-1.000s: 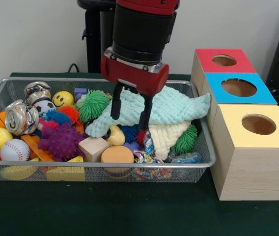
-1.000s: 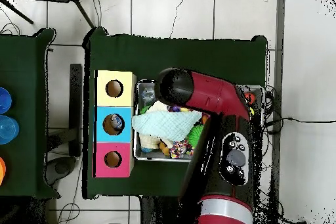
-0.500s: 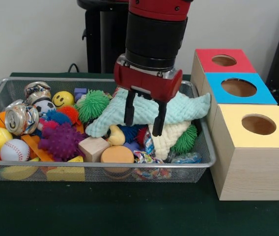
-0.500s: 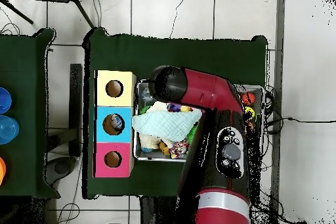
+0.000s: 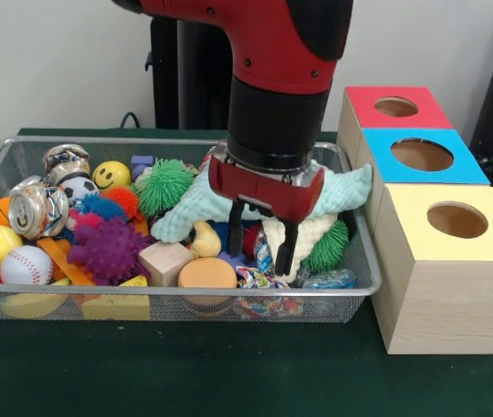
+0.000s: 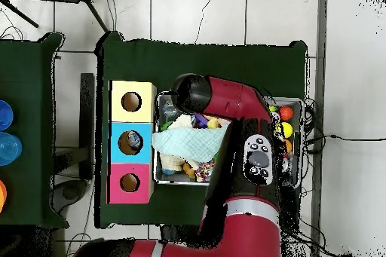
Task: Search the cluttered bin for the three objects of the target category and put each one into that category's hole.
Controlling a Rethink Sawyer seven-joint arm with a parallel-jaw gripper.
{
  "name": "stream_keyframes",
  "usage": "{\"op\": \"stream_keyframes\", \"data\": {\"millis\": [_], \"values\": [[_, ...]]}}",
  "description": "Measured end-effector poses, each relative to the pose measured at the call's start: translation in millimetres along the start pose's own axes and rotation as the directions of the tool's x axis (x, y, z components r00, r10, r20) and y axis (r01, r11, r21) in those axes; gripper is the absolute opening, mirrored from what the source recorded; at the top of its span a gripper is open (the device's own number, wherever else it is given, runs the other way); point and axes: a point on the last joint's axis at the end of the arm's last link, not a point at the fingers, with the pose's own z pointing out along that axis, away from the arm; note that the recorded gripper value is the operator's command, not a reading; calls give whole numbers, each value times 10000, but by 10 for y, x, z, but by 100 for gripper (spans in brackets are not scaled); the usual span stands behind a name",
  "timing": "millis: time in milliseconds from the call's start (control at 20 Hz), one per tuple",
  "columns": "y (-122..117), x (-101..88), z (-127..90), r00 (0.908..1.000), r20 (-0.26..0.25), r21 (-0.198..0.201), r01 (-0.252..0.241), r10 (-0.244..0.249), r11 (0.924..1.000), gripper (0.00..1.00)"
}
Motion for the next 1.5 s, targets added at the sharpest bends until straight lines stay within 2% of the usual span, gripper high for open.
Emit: {"op": "stream_keyframes", "data": {"millis": [200, 350, 650, 950, 1150, 1350, 1500], "values": [[28, 37, 210, 9998, -164, 35, 59, -58, 10000, 100], [57, 37, 269, 9998, -174, 38, 104, -103, 9999, 100], [193, 63, 210, 9992, -269, 31, 290, -289, 9996, 100], [381, 200, -6, 9942, -912, 141, 591, -575, 9982, 100], [464, 230, -278, 9890, -1315, 196, 704, -672, 9973, 100], [472, 158, -474, 9907, -1197, 143, 669, -647, 9977, 100], [477, 140, -518, 9915, -1132, 120, 666, -648, 9977, 100]]}}
